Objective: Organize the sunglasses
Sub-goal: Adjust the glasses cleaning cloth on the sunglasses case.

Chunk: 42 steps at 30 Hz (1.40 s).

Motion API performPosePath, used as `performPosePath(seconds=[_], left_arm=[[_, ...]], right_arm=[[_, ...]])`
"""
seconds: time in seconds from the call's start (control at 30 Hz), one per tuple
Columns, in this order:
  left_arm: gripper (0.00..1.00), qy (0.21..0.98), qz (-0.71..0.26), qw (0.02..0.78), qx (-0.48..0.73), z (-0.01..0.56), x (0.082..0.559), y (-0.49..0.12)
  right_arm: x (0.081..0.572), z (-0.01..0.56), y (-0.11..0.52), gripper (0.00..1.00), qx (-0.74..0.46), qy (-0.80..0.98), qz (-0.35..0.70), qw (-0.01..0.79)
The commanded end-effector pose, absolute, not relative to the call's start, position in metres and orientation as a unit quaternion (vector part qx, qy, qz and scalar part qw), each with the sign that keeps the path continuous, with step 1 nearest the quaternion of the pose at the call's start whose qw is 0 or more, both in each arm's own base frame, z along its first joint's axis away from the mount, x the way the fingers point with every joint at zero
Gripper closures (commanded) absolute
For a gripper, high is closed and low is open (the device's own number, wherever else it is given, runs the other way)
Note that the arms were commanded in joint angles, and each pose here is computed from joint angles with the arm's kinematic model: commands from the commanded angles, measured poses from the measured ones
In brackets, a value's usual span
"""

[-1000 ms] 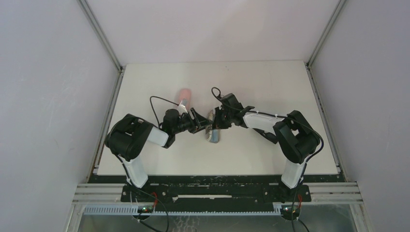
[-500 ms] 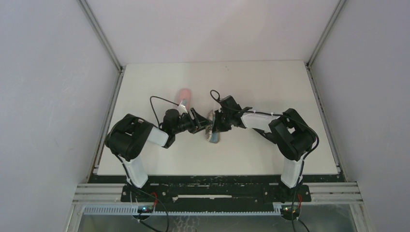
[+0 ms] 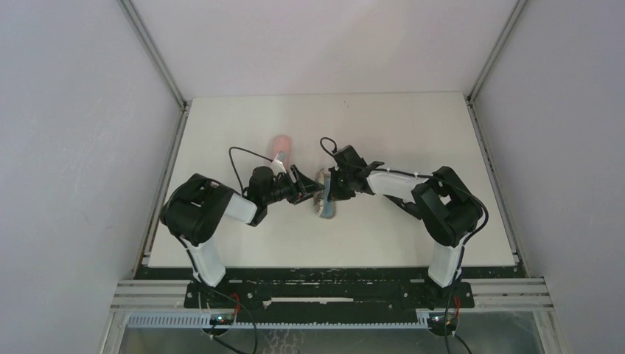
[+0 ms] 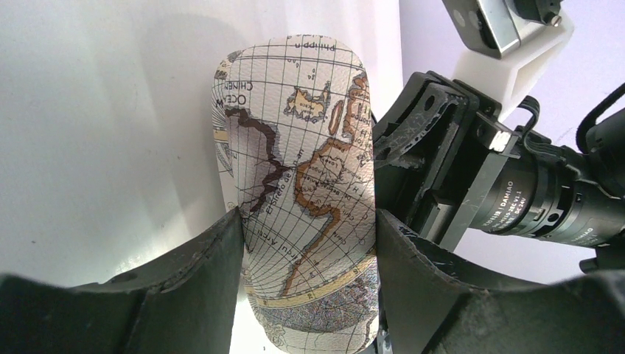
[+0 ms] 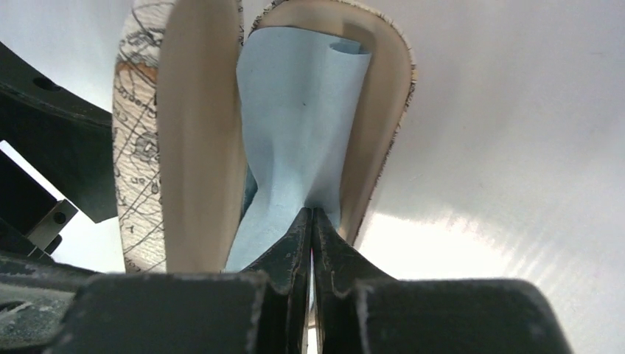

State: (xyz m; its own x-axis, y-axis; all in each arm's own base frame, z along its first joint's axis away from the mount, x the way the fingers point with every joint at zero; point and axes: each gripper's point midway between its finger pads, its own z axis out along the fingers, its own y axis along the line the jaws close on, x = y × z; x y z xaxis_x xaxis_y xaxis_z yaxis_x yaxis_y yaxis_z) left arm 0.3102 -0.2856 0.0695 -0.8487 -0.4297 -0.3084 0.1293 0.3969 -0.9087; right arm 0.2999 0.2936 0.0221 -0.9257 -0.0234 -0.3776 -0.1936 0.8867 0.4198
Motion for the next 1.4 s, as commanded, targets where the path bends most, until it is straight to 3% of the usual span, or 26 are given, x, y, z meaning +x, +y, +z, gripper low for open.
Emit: performPosePath(seconds=[0.0, 0.47, 1.37], left_arm=[[0.72, 0.771, -0.567, 0.281, -0.076, 0.093, 0.316, -0.292], [0.72, 0.771, -0.566, 0.280, -0.075, 0.092, 0.316, -0.292], [0.73, 0.771, -0.567, 0.280, -0.074, 0.093, 0.315, -0.292]], right_arm=[[0.313, 0.052, 0.286, 1.00, -0.062, 0.948, 0.208, 0.233], [0.308, 0.075, 0.305, 1.00, -0.082, 0.931, 0.264, 0.237], [0.297, 0.052, 0.328, 1.00, -0.100, 0.933, 0.294, 0.182]])
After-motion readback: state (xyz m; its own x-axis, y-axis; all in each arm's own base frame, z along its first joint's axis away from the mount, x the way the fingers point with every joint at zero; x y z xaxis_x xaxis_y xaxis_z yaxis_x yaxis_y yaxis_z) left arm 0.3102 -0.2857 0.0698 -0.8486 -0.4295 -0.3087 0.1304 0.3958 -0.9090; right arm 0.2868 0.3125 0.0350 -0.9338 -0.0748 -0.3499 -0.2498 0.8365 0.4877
